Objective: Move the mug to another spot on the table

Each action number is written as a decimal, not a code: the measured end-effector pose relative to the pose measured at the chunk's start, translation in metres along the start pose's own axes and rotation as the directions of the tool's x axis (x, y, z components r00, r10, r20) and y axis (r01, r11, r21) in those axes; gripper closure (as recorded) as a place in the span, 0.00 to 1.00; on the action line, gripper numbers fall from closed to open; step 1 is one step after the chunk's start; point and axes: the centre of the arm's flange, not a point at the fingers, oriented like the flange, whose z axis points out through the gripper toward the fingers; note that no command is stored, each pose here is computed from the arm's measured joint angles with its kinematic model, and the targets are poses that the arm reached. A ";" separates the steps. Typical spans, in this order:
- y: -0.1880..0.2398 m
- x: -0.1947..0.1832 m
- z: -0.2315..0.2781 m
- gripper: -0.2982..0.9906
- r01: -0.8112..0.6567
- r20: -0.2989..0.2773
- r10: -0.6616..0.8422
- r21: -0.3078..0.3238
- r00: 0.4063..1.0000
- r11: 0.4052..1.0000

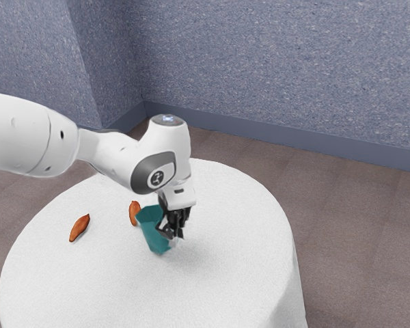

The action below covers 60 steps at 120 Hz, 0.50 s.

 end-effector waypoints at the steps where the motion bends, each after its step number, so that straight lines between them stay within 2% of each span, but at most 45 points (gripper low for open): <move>1: 0.000 0.001 -0.001 0.71 0.000 0.004 0.000 -0.001 1.000 1.000; 33: 0.009 0.016 -0.014 0.73 0.051 0.111 -0.048 -0.031 0.993 0.998; 60: 0.005 -0.019 -0.012 0.75 0.181 0.190 -0.170 -0.042 0.967 0.983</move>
